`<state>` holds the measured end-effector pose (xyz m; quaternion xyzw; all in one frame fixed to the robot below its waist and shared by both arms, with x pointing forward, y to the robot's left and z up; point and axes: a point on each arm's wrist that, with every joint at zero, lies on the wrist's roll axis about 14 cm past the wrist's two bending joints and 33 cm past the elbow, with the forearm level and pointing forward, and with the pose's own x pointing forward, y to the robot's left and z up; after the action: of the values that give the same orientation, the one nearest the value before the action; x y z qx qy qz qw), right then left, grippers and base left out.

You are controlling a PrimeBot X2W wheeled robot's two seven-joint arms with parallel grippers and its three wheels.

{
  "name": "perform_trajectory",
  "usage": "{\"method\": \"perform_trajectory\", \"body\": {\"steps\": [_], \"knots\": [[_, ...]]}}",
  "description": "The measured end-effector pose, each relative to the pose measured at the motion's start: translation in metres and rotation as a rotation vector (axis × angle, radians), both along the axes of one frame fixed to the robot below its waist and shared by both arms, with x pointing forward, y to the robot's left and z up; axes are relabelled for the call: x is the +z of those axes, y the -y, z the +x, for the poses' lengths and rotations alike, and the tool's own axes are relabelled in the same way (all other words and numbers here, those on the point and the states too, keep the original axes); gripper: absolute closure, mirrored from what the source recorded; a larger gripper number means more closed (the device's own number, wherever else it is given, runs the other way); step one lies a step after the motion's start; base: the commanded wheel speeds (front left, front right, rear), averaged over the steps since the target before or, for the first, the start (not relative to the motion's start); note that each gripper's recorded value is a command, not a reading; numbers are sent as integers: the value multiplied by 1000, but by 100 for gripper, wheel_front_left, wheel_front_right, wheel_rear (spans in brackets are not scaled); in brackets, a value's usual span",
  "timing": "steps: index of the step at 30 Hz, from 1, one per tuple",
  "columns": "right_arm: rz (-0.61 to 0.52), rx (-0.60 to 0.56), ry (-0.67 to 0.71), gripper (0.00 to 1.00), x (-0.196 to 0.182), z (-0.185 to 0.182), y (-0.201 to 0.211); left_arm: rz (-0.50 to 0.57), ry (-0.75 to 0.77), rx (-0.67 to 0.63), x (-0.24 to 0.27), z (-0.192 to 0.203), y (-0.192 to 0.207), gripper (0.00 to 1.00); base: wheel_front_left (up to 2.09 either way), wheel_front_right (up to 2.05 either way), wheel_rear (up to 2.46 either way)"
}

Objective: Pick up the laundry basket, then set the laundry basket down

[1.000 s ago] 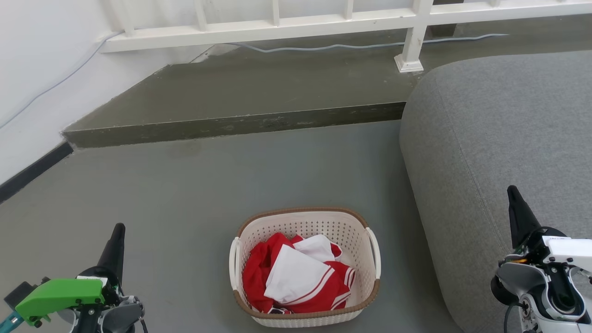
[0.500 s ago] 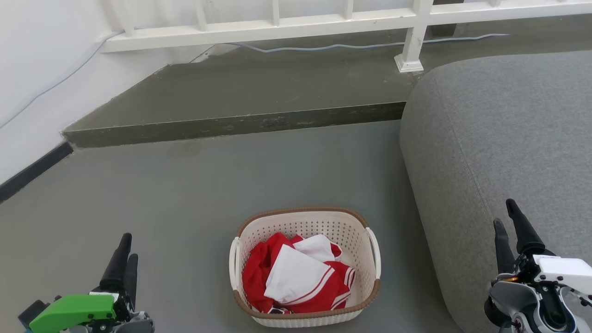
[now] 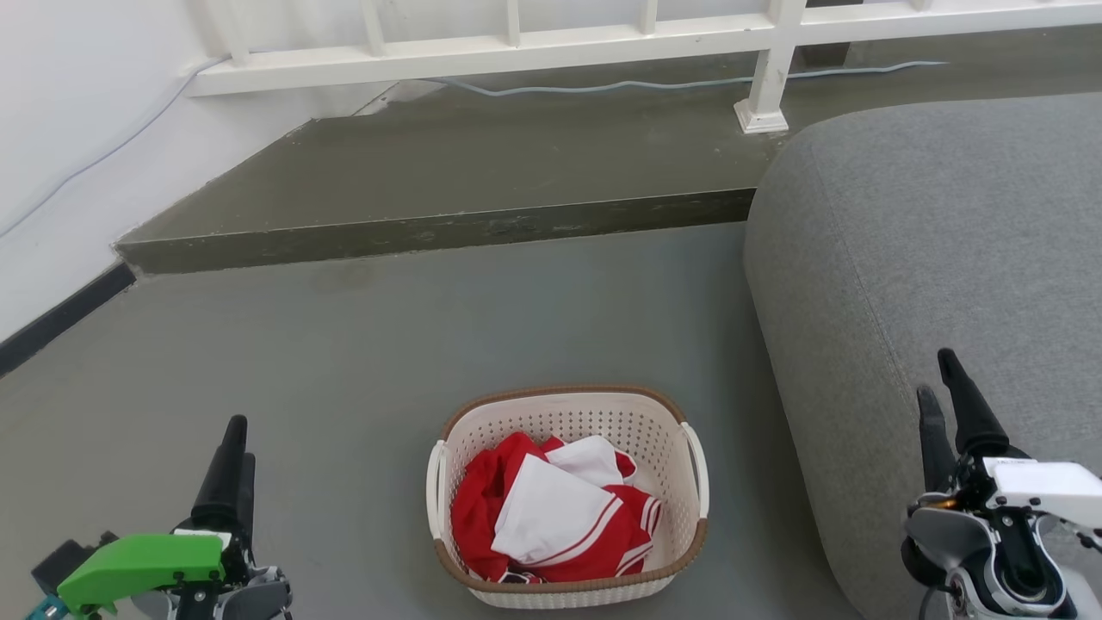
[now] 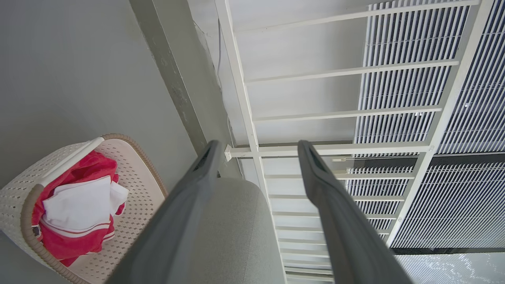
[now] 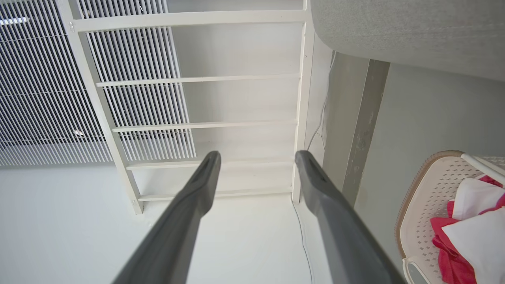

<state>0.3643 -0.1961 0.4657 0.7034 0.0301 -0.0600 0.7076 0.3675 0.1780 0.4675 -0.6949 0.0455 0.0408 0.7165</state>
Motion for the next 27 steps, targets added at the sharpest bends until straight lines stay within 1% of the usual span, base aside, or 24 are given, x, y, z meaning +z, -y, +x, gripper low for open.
{"method": "perform_trajectory", "body": {"steps": [6,15,19,23,25,27], "knots": [[-81,7,32,0,12,6,0,44,20,-5,7,3,2,0,0,0,0],[-210,32,58,0,21,9,-2,179,57,-31,18,8,4,0,0,0,0],[-247,44,72,0,26,11,-5,209,69,-35,21,9,5,0,0,0,0],[-312,58,91,0,32,13,-7,273,83,-52,25,10,9,0,0,0,0],[-333,60,94,0,33,14,-8,321,93,-54,28,11,7,0,0,0,0],[-377,69,103,0,35,14,-10,359,105,-54,31,13,5,0,0,0,0]]}}
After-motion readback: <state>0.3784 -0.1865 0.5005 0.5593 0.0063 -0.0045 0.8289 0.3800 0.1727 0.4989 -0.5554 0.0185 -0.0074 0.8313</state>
